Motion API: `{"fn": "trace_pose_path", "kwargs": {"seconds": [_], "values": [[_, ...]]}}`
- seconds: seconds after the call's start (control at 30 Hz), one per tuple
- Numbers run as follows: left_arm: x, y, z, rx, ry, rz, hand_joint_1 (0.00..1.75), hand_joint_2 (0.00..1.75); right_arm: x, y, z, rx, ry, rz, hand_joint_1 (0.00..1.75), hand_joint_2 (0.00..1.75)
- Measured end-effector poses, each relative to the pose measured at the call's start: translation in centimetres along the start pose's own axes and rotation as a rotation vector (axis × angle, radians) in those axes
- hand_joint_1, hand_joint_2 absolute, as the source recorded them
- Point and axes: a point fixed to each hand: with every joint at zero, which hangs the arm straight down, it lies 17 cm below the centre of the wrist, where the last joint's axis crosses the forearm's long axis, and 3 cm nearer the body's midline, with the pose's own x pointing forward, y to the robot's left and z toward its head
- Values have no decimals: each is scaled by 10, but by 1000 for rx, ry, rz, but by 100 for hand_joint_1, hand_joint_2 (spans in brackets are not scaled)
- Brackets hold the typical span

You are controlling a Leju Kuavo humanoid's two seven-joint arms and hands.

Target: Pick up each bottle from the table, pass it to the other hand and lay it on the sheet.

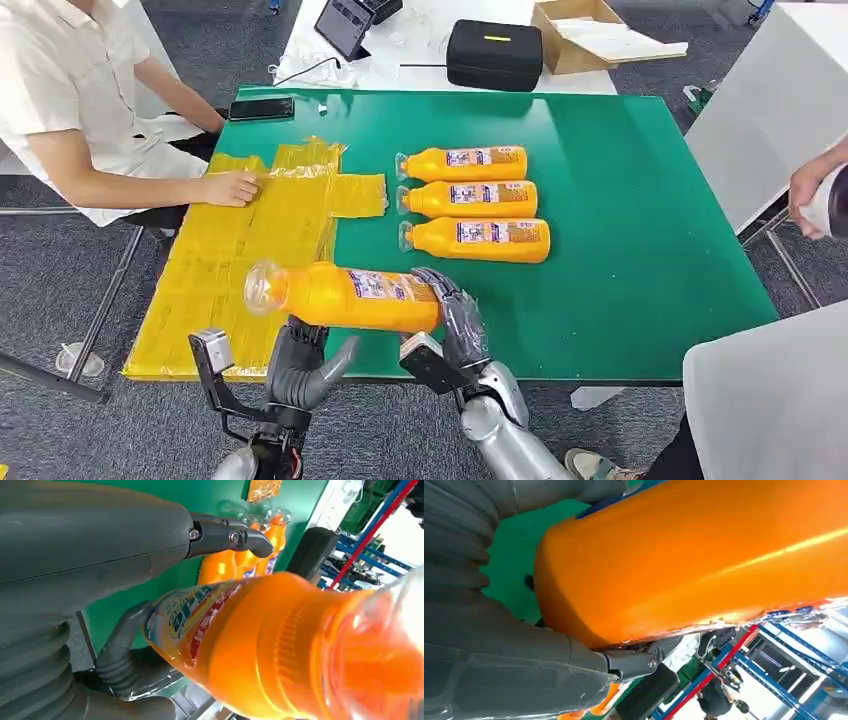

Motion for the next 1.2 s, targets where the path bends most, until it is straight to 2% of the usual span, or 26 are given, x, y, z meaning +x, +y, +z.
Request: {"fn": "trace_pose_path", "kwargs": {"seconds": [0.2, 0.33, 0.37, 0.57, 0.67, 0.73, 0.83, 1.13, 1.17, 1.2], "values": [[3, -3, -2, -11, -9, 22, 0, 175, -2, 12, -1, 41, 9, -8, 162, 175], [5, -13, -3, -55, 9, 124, 0, 175, -1, 26, 0, 78, 14, -39, 166, 175], [5, -14, -3, -58, 11, 139, 0, 175, 0, 29, 0, 84, 12, -40, 162, 175], [10, -10, -7, -40, -11, 128, 0, 175, 6, 38, -1, 97, -6, -25, 169, 175], [13, -6, -12, -17, -27, 107, 0, 175, 16, 44, -2, 104, -42, 10, 157, 175], [14, -4, -17, -5, -31, 111, 0, 175, 23, 49, -2, 108, -62, 23, 143, 175], [13, 0, -23, 13, -19, 138, 0, 175, 31, 53, -4, 114, -85, 43, 152, 175], [14, 9, -35, 57, -40, 120, 0, 175, 41, 63, -8, 140, -106, 50, 148, 175], [14, 10, -36, 59, -41, 119, 61, 175, 41, 64, -8, 142, -106, 48, 147, 175], [14, 10, -36, 60, -41, 119, 162, 175, 41, 64, -8, 144, -105, 48, 145, 175]]}}
